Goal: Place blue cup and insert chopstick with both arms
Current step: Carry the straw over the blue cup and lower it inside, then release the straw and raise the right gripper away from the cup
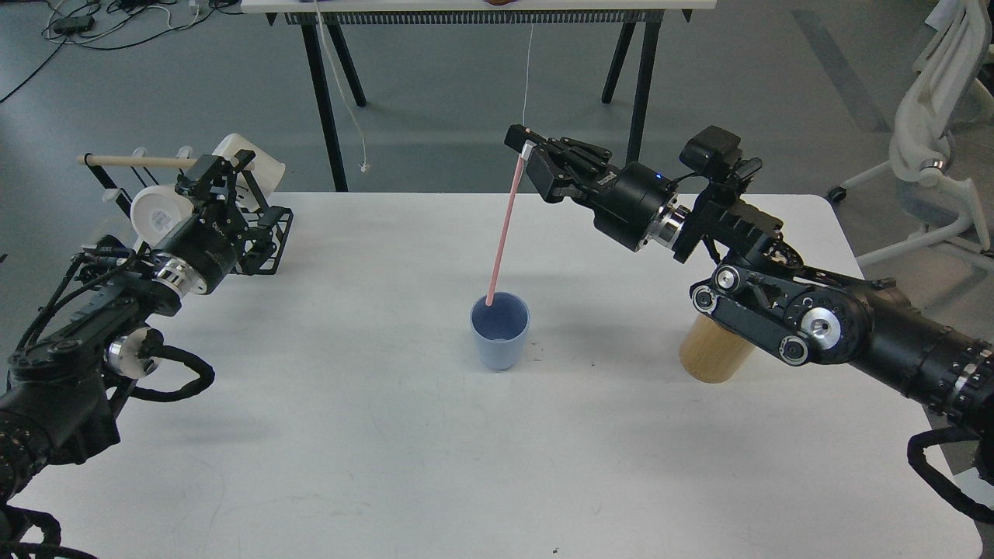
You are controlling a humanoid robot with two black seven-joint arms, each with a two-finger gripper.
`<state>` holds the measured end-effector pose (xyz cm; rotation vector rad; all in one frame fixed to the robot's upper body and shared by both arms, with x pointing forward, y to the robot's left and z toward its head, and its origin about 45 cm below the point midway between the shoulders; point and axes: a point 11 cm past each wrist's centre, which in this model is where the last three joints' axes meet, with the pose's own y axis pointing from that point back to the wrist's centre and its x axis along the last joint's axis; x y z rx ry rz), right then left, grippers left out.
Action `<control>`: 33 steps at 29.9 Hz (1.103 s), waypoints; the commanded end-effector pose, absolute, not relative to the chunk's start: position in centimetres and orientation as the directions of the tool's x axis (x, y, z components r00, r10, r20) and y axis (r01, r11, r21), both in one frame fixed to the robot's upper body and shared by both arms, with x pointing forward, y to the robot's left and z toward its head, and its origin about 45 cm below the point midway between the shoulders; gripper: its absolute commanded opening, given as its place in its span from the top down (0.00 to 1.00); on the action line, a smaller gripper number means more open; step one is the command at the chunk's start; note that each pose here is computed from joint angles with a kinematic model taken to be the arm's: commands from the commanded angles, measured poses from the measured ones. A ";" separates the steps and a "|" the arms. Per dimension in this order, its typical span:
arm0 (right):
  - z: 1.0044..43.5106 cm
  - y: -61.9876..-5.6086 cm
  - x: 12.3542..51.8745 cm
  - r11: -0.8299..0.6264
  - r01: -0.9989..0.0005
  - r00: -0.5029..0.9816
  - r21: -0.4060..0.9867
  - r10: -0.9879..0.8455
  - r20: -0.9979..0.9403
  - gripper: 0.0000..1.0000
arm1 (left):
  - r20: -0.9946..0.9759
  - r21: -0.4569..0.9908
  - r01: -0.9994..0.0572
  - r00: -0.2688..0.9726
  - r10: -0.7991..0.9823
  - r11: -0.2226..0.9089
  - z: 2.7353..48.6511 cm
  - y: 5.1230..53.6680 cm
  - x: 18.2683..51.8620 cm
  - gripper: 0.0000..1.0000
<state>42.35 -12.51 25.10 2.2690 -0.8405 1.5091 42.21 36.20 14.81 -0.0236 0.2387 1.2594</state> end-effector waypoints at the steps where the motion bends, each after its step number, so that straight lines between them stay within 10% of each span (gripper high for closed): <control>1: 24.2 -11.9 42.2 -0.795 -0.604 0.295 -0.056 -0.288 0.911 1.00 | -0.192 0.114 -0.944 0.285 0.939 0.309 14.8 36.2 42.2 0.03; 19: 20.9 -11.9 41.4 -0.805 -0.592 0.329 0.039 -0.197 0.924 0.97 | -0.193 0.115 -0.944 0.285 0.939 0.310 14.7 36.1 42.1 0.03; 33: 19.9 -11.8 41.2 -0.803 -0.593 0.323 0.053 -0.177 0.930 0.62 | -0.197 0.116 -0.943 0.287 0.937 0.313 14.5 35.9 42.1 0.03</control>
